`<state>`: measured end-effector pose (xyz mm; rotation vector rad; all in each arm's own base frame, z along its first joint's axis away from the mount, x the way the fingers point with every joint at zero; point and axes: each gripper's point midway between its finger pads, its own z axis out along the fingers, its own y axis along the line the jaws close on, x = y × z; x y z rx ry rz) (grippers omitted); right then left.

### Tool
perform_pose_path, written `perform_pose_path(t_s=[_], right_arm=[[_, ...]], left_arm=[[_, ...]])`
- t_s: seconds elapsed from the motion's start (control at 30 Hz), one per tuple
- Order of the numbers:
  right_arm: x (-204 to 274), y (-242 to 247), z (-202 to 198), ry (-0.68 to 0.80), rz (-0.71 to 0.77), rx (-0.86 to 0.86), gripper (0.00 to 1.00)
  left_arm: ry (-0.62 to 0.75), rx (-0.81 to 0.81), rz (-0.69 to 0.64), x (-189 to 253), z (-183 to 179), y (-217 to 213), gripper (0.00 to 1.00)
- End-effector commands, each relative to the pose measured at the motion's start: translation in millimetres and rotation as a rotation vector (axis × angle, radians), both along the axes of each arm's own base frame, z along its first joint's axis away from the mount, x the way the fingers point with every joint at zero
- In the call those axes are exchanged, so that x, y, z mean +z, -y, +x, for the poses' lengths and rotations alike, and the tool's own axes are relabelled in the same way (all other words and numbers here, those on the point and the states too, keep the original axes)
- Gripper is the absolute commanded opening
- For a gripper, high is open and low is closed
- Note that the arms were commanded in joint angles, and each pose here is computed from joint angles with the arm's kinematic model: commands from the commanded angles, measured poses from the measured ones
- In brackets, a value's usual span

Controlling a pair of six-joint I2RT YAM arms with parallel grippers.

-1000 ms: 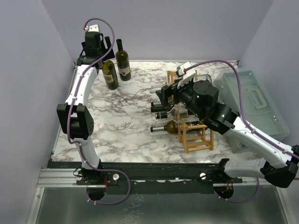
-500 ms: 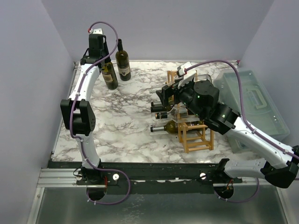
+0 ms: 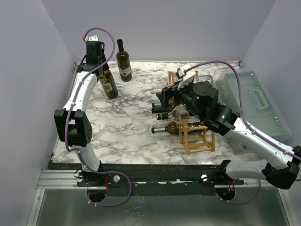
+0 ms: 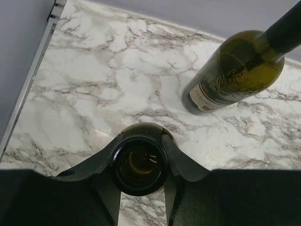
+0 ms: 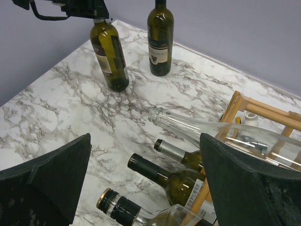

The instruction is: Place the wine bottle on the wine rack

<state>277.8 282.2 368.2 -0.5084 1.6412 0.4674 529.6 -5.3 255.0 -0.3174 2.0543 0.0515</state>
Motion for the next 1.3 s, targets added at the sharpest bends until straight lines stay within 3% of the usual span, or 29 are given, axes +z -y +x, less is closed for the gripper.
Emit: perform_pose_path(t_s=[0.0, 0.33, 0.57, 0.87, 1.13, 1.27], right_arm=[[6.0, -9.9, 0.2, -0.008, 0.024, 0.034, 1.00], [6.3, -43.0, 2.4, -0.035, 0.062, 0.128, 1.00], [17.2, -73.7, 3.2, -0.003, 0.082, 0.240, 1.00], [15.5, -125.8, 18.7, 0.072, 0.085, 0.370, 1.00], [-19.0, -157.2, 42.9, 0.026, 0.052, 0.495, 1.00], [-38.4, -165.2, 54.7, 0.073, -0.035, 0.544, 1.00]], left_arm=[[0.071, 0.038, -0.086, 36.9, -35.8, 3.3, 0.00], [0.118, -0.129, -0.138, 61.9, -85.6, 29.7, 0.00], [0.193, -0.326, -0.130, 93.8, -108.1, 69.3, 0.00], [0.245, -0.466, -0.140, 111.2, -125.9, 103.2, 0.00], [0.278, -0.573, -0.113, 124.7, -144.3, 129.6, 0.00], [0.292, -0.582, -0.111, 131.5, -149.9, 131.7, 0.00]])
